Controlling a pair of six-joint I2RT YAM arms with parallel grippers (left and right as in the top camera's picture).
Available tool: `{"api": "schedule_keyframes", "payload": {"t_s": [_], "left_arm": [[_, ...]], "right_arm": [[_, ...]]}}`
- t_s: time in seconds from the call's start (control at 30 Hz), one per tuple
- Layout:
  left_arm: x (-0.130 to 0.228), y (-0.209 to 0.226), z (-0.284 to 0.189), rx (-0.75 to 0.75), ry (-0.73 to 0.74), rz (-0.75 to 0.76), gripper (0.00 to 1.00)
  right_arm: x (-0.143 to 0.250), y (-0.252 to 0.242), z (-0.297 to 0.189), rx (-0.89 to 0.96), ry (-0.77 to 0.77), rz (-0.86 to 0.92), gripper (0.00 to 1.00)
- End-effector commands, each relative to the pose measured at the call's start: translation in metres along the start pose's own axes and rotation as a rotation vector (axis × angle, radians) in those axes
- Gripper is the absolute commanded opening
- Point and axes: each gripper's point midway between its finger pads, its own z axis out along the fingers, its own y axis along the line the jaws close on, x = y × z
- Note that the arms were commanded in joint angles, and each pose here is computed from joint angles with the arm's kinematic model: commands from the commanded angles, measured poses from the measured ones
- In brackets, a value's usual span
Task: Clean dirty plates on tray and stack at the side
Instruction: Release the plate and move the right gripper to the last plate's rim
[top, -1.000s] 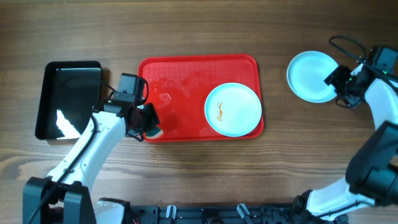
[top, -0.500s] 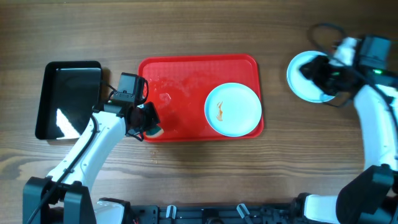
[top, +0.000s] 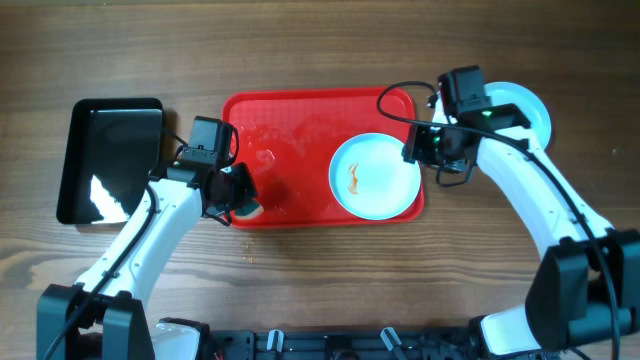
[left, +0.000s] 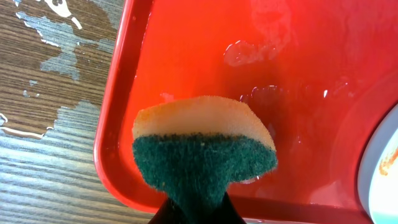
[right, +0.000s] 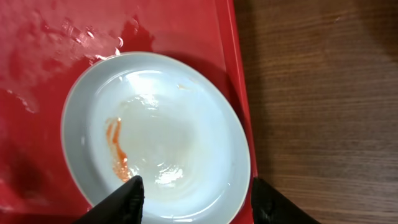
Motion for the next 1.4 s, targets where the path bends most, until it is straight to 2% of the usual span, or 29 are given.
{"api": "schedule_keyframes", "payload": {"t_s": [0.0,0.07,0.23,0.37,0.67,0.8,1.0,1.37], "left_arm": [[-0.001,0.003,0.000,-0.008,-0.007,-0.012,0.04],[-0.001,0.003,0.000,-0.009,-0.007,-0.012,0.04],[-0.001,0.003,0.000,-0.009,-0.007,-0.012,0.04],[-0.001,0.003,0.000,-0.008,-0.007,-0.012,0.04],[-0.001,0.003,0.000,-0.008,-0.007,-0.012,0.04],[-0.001,0.003,0.000,-0.009,-0.007,-0.012,0.04],[-0.001,0.003,0.000,-0.008,-0.007,-0.012,0.04],[-0.001,0.003,0.000,-0.009,-0.007,-0.011,0.04]], "right_arm": [[0.015,-0.014,0.027,0.079,0.056,0.069,0.45],[0.020,-0.017,0.035,0.091,0.074,0.088,0.40],[0.023,-0.023,0.050,0.113,0.094,0.090,0.38],[0.026,-0.025,0.053,0.120,0.110,0.090,0.33],[0.025,-0.044,0.051,0.229,0.088,0.078,0.36],[0.024,-0.044,0.051,0.228,0.086,0.055,0.36],[0.025,-0.034,0.053,0.169,0.103,0.009,0.30],[0.028,-0.032,0.053,0.151,0.122,-0.016,0.28]]}}
